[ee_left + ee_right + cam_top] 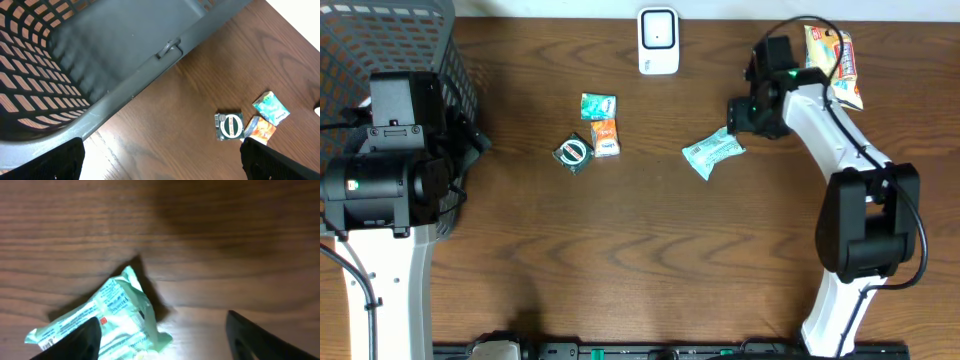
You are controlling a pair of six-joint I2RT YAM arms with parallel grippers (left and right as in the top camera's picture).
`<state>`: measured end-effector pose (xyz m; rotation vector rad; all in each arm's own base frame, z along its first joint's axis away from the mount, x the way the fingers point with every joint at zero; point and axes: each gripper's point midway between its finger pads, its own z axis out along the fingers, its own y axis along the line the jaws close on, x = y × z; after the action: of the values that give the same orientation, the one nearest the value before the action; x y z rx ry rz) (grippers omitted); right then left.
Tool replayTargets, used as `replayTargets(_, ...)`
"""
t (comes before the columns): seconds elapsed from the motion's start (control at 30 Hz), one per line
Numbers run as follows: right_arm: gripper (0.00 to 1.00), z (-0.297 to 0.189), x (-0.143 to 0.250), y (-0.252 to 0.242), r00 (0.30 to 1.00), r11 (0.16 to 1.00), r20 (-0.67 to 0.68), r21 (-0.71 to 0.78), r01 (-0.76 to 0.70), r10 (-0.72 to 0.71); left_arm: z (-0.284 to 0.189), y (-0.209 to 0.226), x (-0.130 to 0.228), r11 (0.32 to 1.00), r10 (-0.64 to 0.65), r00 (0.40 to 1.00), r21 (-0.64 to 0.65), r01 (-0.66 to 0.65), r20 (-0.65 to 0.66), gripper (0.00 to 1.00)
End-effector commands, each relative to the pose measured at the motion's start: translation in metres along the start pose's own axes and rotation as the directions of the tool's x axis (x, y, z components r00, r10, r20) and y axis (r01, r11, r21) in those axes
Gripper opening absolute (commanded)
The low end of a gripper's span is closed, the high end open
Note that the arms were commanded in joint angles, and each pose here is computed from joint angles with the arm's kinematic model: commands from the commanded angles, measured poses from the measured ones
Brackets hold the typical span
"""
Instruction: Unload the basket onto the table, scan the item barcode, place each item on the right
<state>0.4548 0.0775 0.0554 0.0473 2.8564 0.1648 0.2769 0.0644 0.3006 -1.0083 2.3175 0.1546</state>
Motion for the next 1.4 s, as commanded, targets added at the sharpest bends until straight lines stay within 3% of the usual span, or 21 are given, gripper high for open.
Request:
replayTargets(0.0, 0.77, 0.001, 0.013, 0.021, 0.999, 0.974, -0.038, -0.228, 0.019, -0.028, -0.001, 0.003, -0.003, 1.0, -0.011, 1.0, -0.01, 0.011, 0.009, 0.98)
replayTargets(0.2, 0.78, 0.004, 0.03, 0.031, 0.997, 0.921, -0.078, -0.389, -0.007, -0.026, -0.001, 0.003, -0.003, 1.0, -0.011, 1.0, -0.01, 0.011, 0.009, 0.98)
replayTargets(0.53, 0.7, 0.04, 0.066, 0.039, 0.993, 0.916, -0.115, -0.397, -0.048, 0.003, -0.001, 0.003, -0.003, 1.0, -0.011, 1.0, -0.01, 0.011, 0.009, 0.98)
replayTargets(0.6, 0.61, 0.046, 0.072, 0.039, 0.994, 0.915, -0.109, -0.4, -0.043, -0.001, -0.001, 0.003, -0.003, 1.0, -0.011, 1.0, -0.011, 0.011, 0.009, 0.98)
replayTargets(0.63, 0.49, 0.048, 0.074, 0.04, 0.994, 0.915, -0.107, -0.401, -0.04, -0.003, -0.001, 0.003, -0.003, 1.0, -0.011, 1.0, -0.01, 0.011, 0.009, 0.98)
replayTargets(0.67, 0.26, 0.05, 0.076, 0.04, 0.994, 0.915, -0.106, -0.402, -0.038, -0.005, -0.001, 0.003, -0.003, 1.0, -0.011, 1.0, -0.01, 0.011, 0.009, 0.98)
replayTargets(0.73, 0.06, 0.049, 0.075, 0.041, 0.994, 0.912, -0.106, -0.408, -0.042, -0.001, -0.001, 0.003, -0.003, 1.0, -0.011, 1.0, -0.01, 0.011, 0.009, 0.98)
replayTargets(0.77, 0.01, 0.047, 0.073, 0.043, 0.994, 0.905, -0.106, -0.423, -0.047, 0.002, -0.001, 0.003, -0.003, 1.0, -0.011, 1.0, -0.01, 0.011, 0.009, 0.98)
replayTargets(0.9, 0.01, 0.027, 0.058, 0.061, 0.997, 0.836, -0.078, -0.547, -0.043, 0.0, -0.001, 0.003, -0.003, 1.0, -0.011, 1.0, -0.011, 0.011, 0.009, 0.98)
replayTargets(1.07, 0.01, -0.031, 0.018, 0.09, 0.996, 0.694, 0.091, -0.715, 0.083, -0.025, -0.001, 0.003, -0.003, 1.0, -0.011, 1.0, -0.01, 0.011, 0.009, 0.98)
replayTargets(1.37, 0.01, -0.148, -0.007, 0.129, 0.888, 0.574, 0.446, -0.701, 0.423, -0.108, -0.001, 0.003, -0.003, 1.0, -0.011, 1.0, -0.01, 0.011, 0.009, 0.98)
